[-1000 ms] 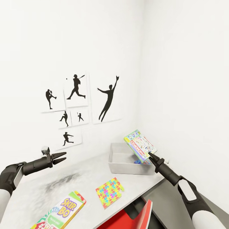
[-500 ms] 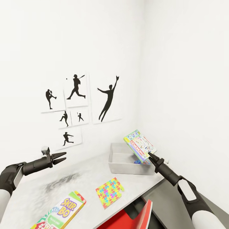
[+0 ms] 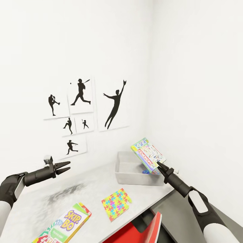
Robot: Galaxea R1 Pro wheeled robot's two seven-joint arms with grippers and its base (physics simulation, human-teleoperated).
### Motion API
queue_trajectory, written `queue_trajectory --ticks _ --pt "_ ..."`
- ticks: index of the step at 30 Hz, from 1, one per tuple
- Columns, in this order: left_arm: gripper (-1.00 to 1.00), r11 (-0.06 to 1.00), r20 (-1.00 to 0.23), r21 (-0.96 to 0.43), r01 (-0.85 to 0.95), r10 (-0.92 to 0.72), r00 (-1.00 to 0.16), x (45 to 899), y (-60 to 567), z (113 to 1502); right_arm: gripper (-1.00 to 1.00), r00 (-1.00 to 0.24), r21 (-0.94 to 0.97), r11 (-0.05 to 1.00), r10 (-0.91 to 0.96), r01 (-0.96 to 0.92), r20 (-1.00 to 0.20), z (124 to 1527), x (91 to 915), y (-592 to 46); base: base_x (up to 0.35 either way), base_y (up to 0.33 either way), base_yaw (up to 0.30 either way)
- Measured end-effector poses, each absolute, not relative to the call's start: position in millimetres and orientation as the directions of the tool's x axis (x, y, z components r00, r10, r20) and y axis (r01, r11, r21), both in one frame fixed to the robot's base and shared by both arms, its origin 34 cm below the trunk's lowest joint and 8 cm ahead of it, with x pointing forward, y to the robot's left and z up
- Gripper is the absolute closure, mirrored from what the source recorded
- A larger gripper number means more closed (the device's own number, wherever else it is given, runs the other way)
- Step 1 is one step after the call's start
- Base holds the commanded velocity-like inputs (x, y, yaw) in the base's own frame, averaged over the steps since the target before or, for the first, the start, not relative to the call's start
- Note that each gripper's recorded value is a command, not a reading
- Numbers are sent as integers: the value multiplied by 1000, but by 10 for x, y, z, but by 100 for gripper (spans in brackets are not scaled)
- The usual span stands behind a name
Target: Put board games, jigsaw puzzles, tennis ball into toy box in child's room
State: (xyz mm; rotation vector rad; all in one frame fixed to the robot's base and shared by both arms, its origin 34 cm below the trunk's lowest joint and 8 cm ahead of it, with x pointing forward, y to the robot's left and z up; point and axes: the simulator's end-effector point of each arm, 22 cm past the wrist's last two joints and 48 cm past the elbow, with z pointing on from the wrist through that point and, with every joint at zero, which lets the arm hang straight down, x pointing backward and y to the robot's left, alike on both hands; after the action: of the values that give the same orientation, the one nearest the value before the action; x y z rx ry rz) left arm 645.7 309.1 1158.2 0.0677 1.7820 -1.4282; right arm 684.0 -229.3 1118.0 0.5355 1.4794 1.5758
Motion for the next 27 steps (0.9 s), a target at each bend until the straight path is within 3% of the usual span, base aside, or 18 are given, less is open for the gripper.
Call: queue_trajectory --ticks 6,16,27 --pt "-100 345 -613 -790 507 -437 -658 6477 3087 11546 100 -521 946 106 813 -306 -260 11149 6862 -2266 0 0 0" --pt "-100 347 -611 -792 503 -436 -661 6513 3088 11454 100 -609 949 225 728 -219 -313 10796 6923 -1856 0 0 0" --pt "-100 344 -611 -792 505 -438 -660 6518 3088 11446 100 -612 939 245 713 -240 -343 11367 7235 -1880 0 0 0"
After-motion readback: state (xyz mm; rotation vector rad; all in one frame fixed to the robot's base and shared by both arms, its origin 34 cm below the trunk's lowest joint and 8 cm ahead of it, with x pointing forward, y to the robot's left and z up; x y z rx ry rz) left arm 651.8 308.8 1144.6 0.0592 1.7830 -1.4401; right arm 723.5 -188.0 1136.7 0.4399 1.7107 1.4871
